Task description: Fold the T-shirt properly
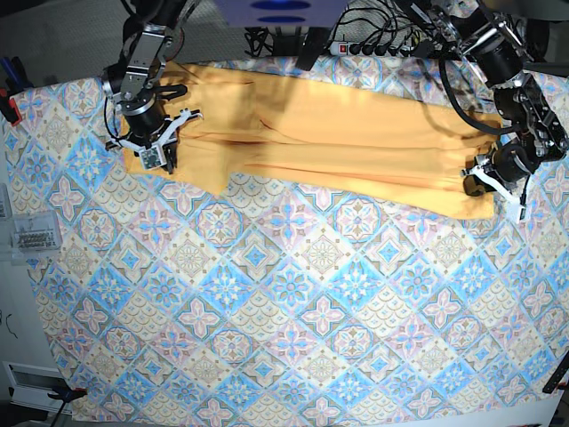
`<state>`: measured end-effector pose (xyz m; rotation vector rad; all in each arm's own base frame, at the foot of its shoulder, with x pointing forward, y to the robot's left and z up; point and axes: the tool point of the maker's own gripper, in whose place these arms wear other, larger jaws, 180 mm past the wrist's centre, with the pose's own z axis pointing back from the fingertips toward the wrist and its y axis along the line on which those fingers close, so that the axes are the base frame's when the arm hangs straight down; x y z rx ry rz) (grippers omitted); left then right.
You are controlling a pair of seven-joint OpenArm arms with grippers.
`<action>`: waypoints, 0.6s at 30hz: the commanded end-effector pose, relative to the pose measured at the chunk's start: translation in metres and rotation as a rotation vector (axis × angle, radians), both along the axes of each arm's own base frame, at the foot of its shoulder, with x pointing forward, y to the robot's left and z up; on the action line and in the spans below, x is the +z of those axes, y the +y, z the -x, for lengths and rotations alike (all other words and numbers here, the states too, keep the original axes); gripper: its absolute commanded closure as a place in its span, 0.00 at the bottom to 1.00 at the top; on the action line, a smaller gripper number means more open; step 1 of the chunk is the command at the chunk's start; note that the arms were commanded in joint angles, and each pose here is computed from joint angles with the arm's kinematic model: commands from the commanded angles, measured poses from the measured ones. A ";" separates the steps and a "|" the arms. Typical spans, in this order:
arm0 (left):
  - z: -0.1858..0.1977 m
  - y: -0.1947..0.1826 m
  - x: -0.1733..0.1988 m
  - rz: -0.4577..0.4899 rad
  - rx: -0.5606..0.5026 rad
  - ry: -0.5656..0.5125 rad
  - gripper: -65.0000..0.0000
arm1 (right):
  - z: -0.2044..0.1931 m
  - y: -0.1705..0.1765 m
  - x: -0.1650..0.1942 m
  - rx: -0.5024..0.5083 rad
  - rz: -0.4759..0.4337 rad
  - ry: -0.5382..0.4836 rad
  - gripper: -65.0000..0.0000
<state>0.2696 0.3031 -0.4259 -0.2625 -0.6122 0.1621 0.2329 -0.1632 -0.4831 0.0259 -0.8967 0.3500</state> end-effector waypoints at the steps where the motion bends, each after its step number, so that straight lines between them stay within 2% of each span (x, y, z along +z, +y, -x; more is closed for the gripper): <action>1: -0.013 0.016 0.019 -0.030 0.026 -0.065 1.00 | 0.002 0.007 -0.003 0.035 0.010 0.029 0.93; 5: -0.010 0.025 0.022 -0.037 0.049 -0.067 1.00 | -0.004 0.021 0.000 0.079 0.007 0.018 0.93; 8: -0.005 0.026 0.032 -0.079 0.035 -0.088 1.00 | -0.003 0.022 -0.002 0.079 0.001 0.024 0.93; 12: -0.003 0.002 0.050 -0.108 -0.003 -0.152 1.00 | -0.005 0.022 0.000 0.062 -0.022 0.010 0.93; 18: 0.002 -0.037 0.048 -0.064 -0.034 -0.125 1.00 | -0.006 0.023 0.002 0.049 -0.042 0.000 0.93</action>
